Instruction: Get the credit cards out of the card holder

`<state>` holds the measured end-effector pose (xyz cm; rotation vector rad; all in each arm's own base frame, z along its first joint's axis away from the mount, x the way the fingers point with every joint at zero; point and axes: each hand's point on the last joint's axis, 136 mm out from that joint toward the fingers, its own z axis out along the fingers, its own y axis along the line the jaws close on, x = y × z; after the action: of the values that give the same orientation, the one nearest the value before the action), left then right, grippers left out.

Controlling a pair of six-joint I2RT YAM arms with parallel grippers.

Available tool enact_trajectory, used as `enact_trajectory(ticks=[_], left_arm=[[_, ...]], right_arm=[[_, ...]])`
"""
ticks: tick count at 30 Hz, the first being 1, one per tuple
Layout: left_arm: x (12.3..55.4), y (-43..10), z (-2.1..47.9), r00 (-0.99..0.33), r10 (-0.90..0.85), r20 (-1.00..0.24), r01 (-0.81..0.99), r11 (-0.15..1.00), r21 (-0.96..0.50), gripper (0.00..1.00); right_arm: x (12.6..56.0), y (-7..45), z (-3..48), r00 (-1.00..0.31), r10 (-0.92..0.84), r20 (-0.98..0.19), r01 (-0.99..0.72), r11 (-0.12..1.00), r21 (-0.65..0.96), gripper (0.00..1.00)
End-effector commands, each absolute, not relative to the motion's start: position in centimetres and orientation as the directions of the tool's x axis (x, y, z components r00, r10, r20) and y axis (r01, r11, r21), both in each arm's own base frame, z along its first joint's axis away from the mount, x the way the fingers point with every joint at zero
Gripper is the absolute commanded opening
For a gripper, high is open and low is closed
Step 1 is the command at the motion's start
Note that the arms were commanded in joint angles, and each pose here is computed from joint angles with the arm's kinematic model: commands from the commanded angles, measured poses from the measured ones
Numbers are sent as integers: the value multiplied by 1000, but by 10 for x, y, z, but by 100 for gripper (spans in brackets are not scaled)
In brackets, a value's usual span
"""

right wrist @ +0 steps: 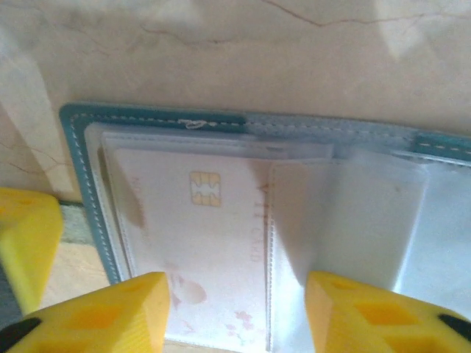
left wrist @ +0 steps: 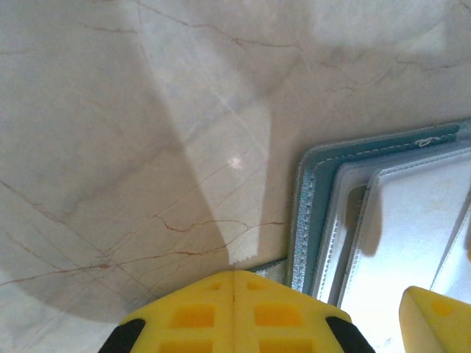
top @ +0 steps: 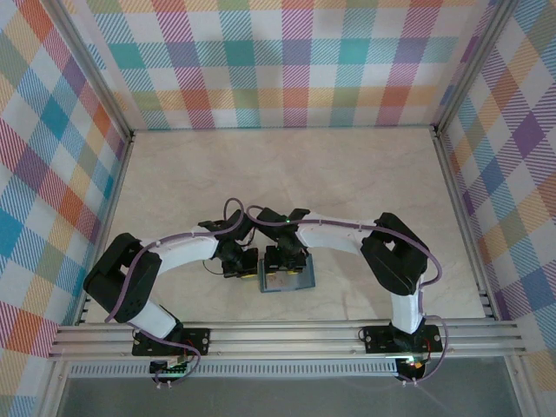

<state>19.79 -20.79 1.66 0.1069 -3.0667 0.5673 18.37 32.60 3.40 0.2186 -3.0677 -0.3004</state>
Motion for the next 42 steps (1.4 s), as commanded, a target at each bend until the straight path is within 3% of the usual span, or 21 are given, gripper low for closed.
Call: enact_trajectory(ticks=[1,9,33,42], left_arm=[[186,-190,6,-995,-65,74,-84,953,-291,4],[187,-190,7,-996,-60,73,-78,955,-286,4],[187,-188,6,-995,-64,78,-83,960,-267,4],[196,-196,22,-997,-54,45,-66,950,-305,4]], right_arm=[[182,305,34,-984,-175,35,-173,983,56,58],[189,287,43,-983,-185,8,-185,982,-48,67],[180,231,15,-988,-148,45,-154,968,-198,70],[180,249,38,-992,-125,-20,-124,992,-37,70]])
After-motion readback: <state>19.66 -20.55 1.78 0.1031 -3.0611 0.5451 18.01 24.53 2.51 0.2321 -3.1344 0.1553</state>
